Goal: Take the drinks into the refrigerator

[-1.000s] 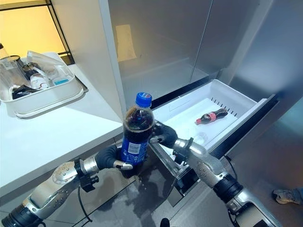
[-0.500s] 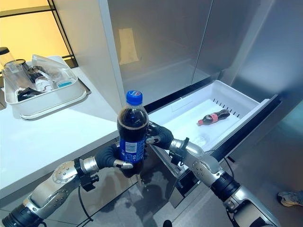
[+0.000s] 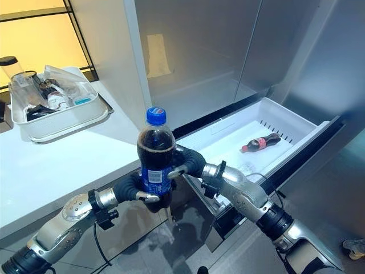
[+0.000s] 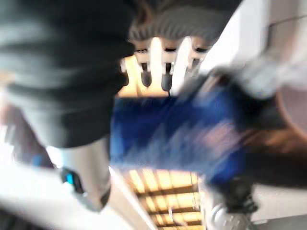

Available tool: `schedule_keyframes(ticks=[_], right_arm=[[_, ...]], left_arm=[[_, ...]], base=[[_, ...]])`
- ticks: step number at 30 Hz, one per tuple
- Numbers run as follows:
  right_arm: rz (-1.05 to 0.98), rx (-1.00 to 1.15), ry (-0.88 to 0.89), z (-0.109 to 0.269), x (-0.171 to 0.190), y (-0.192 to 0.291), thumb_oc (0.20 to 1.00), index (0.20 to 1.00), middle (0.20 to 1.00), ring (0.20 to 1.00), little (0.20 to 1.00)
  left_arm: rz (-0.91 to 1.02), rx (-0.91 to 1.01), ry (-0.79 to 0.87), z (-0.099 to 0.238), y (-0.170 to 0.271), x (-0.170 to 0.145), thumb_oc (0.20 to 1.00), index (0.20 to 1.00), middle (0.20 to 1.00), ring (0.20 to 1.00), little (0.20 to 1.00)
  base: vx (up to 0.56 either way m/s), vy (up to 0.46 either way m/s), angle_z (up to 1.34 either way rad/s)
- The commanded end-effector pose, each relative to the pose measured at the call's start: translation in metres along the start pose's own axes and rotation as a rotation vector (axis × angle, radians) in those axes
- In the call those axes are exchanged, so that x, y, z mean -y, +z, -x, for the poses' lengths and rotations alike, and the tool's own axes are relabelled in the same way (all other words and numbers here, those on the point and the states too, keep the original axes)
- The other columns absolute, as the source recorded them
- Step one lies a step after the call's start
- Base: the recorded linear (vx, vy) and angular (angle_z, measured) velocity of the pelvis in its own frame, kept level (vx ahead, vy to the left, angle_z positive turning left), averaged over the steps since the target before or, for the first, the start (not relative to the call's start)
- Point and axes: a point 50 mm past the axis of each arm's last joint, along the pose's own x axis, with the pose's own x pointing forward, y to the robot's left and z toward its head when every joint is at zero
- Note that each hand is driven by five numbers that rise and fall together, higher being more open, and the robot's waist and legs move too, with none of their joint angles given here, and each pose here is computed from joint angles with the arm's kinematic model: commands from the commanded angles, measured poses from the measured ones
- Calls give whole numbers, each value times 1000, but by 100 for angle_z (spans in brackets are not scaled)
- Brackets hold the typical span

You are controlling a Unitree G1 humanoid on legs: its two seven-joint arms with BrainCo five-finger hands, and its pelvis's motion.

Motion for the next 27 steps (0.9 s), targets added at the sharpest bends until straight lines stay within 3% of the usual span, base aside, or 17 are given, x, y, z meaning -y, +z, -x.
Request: schedule_keyframes(ticks=[1,3,7,12,18,20,26,27], right_arm=[[352,211,36,-17,-3,58,1000,1000,1000,1000,1000],[569,211,-1,-13,-3,72,1000,1000,1000,1000,1000],[750,179,-68,-10,4,76,1000,1000,1000,1000,1000],[801,152,-34,-12,2,75,1000,1000,1000,1000,1000],[620,153,0,-13,1,62,1000,1000,1000,1000,1000],[430,173,46,-17,-5,50,1000,1000,1000,1000,1000],[230,130,85,-15,-9,30,1000,1000,1000,1000,1000],[106,110,90,-15,-10,18,1000,1000,1000,1000,1000]], left_arm=[[-80,187,25,-12,35,-11,200,200,200,200,200],[-79,193,38,-11,35,-12,200,200,200,200,200],[-58,209,36,-13,33,-10,200,200,200,200,200],[-56,212,34,-14,33,-10,200,200,200,200,200],[-44,222,18,-17,33,-8,200,200,200,200,200],[-52,231,15,-18,35,-8,200,200,200,200,200],[-66,227,25,-17,36,-9,200,200,200,200,200],[-65,223,28,-18,35,-9,200,200,200,200,200]], base=[[15,13,-4],[10,12,-4],[2,2,-1],[0,0,0],[0,0,0],[0,0,0],[0,0,0],[0,0,0]])
